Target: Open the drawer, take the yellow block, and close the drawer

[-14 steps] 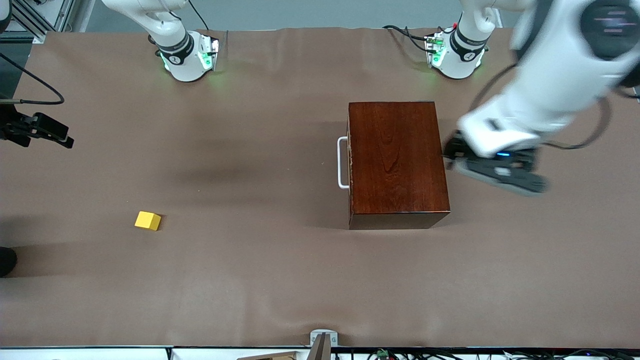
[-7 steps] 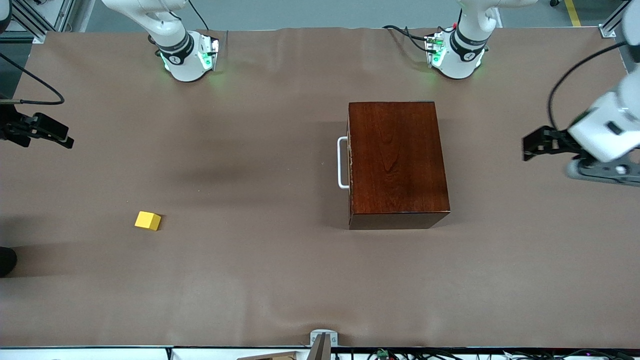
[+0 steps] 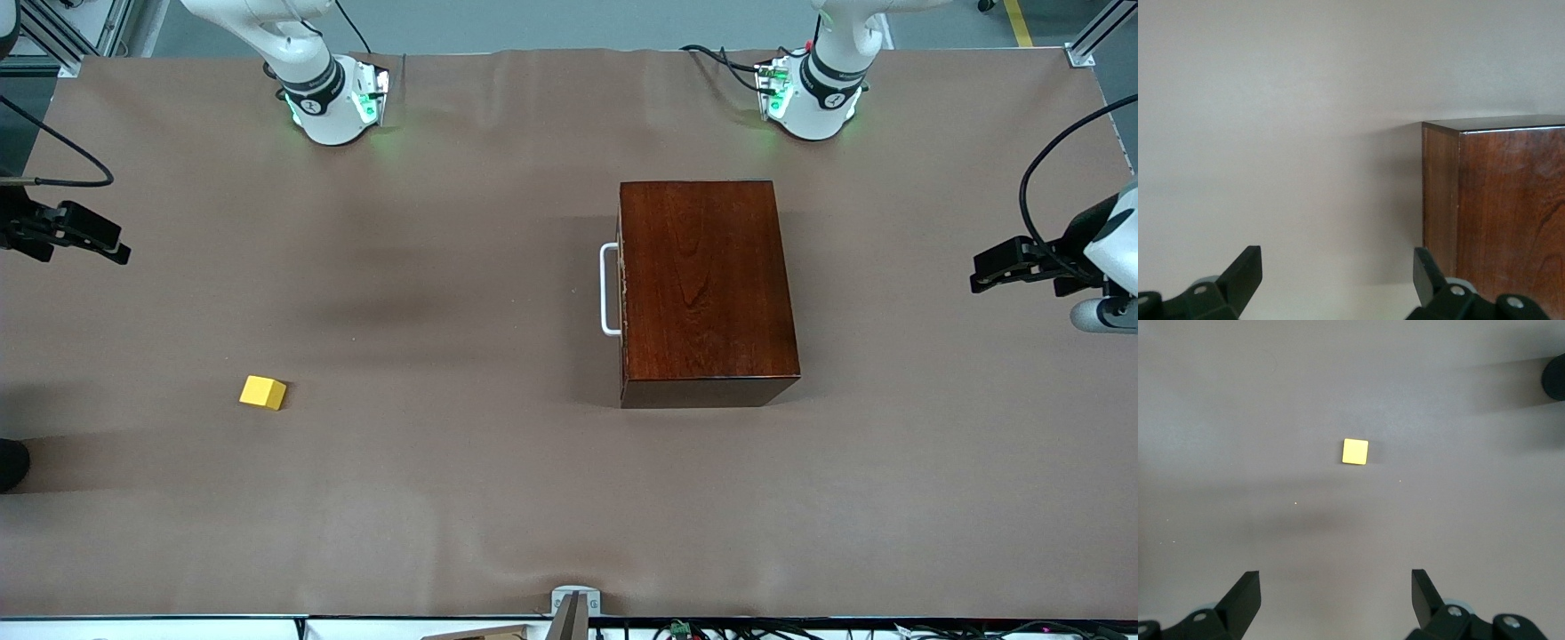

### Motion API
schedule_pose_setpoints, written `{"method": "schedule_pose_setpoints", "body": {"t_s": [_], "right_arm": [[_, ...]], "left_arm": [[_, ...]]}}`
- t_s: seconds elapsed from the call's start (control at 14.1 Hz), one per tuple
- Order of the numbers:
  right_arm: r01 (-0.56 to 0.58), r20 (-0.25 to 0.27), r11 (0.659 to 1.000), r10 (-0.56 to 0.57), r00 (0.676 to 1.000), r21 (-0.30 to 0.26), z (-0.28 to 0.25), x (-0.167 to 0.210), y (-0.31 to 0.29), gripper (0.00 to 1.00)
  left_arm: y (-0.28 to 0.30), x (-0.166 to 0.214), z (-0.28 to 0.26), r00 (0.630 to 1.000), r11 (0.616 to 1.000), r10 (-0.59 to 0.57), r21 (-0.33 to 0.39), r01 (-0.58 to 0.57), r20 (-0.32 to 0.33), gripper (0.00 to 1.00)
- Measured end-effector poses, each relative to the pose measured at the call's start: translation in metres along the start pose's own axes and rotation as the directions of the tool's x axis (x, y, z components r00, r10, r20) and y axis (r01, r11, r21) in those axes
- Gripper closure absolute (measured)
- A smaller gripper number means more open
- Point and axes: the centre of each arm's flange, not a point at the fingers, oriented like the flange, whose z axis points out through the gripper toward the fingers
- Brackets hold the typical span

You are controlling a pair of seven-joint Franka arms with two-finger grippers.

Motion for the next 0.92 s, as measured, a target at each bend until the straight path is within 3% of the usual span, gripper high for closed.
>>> {"method": "schedule_pose_setpoints", "body": {"t_s": [0.43, 0.92], "right_arm": [[0.000, -0.002, 1.000, 0.000, 1.000, 0.000, 0.000, 0.001, 0.000, 0.00], [0.001, 0.000, 1.000, -0.001, 1.000, -0.001, 0.005, 0.004, -0.001, 0.00]], "left_arm": [[0.010, -0.036, -0.009, 0.999, 1.000, -0.022, 0.007, 0.023, -0.026, 0.00], [0.012, -0.037, -0.007, 0.999, 1.000, -0.023, 0.007, 0.024, -0.029, 0.00]]}}
